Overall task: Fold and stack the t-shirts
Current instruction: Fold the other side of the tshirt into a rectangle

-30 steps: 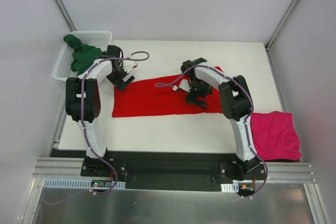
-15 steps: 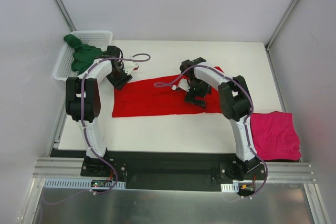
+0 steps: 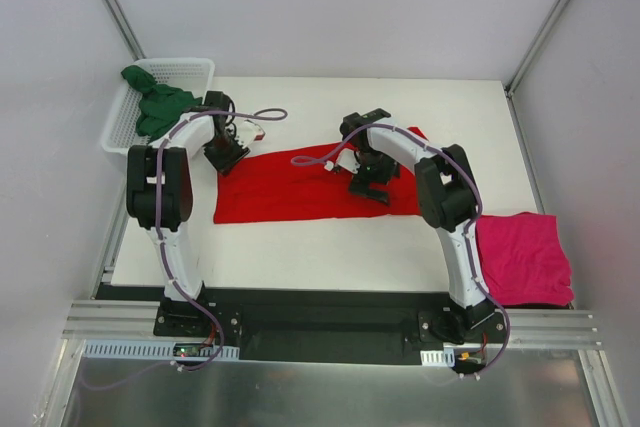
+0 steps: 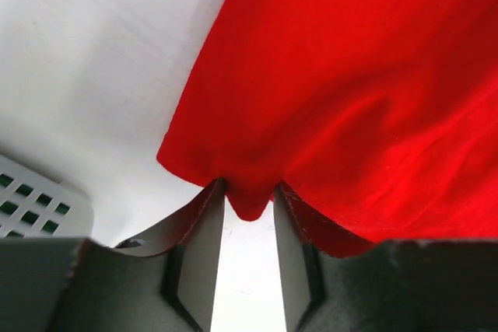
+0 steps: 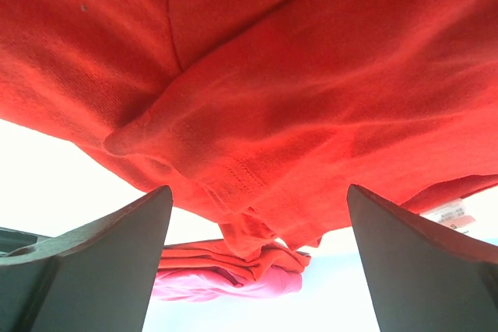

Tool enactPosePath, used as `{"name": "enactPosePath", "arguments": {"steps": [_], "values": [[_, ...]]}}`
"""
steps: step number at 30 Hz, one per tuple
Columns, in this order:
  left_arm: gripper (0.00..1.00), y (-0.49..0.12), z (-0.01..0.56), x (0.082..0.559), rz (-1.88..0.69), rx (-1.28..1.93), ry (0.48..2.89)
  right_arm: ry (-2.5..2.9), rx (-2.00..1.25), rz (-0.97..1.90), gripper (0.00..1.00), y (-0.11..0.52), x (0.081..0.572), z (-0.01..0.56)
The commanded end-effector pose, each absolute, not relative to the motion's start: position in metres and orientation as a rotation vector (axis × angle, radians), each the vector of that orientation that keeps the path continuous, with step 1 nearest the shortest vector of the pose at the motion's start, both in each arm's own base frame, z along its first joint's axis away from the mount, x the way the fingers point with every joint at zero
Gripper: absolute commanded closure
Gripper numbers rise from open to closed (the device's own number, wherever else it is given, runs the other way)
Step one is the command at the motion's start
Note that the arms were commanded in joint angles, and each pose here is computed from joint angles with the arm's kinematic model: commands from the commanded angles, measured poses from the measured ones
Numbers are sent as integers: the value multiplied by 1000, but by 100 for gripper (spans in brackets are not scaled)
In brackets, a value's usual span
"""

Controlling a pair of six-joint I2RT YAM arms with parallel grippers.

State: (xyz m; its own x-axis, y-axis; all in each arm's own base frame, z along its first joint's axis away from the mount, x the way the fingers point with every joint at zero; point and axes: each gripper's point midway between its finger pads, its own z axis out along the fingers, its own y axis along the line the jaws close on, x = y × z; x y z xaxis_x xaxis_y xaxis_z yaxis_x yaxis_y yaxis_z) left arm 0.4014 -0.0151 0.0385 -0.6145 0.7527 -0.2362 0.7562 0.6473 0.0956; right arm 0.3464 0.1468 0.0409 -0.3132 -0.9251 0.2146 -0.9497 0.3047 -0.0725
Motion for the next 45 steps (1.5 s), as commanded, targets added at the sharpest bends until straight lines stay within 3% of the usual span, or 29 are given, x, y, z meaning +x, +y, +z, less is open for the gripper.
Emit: {"name": "enactPosePath", "arguments": {"steps": [1, 5, 6, 16, 29, 45], "values": [[73, -16, 32, 395, -65, 1269, 2636, -2430, 1751, 276, 2, 150, 346, 48], [97, -12, 37, 406, -13, 1266, 2626, -2429, 1753, 273, 2, 151, 346, 48], [99, -11, 38, 408, -3, 1269, 2622, -2427, 1755, 274, 2, 152, 345, 48], [100, -6, 65, 433, 96, 1238, 2561, -2419, 1766, 275, 2, 152, 346, 46], [99, -2, 65, 424, 119, 1253, 2578, -2450, 1784, 324, 2, 157, 351, 38], [98, 1, 81, 436, 174, 1250, 2537, -2370, 1744, 171, 2, 166, 324, 21]]}}
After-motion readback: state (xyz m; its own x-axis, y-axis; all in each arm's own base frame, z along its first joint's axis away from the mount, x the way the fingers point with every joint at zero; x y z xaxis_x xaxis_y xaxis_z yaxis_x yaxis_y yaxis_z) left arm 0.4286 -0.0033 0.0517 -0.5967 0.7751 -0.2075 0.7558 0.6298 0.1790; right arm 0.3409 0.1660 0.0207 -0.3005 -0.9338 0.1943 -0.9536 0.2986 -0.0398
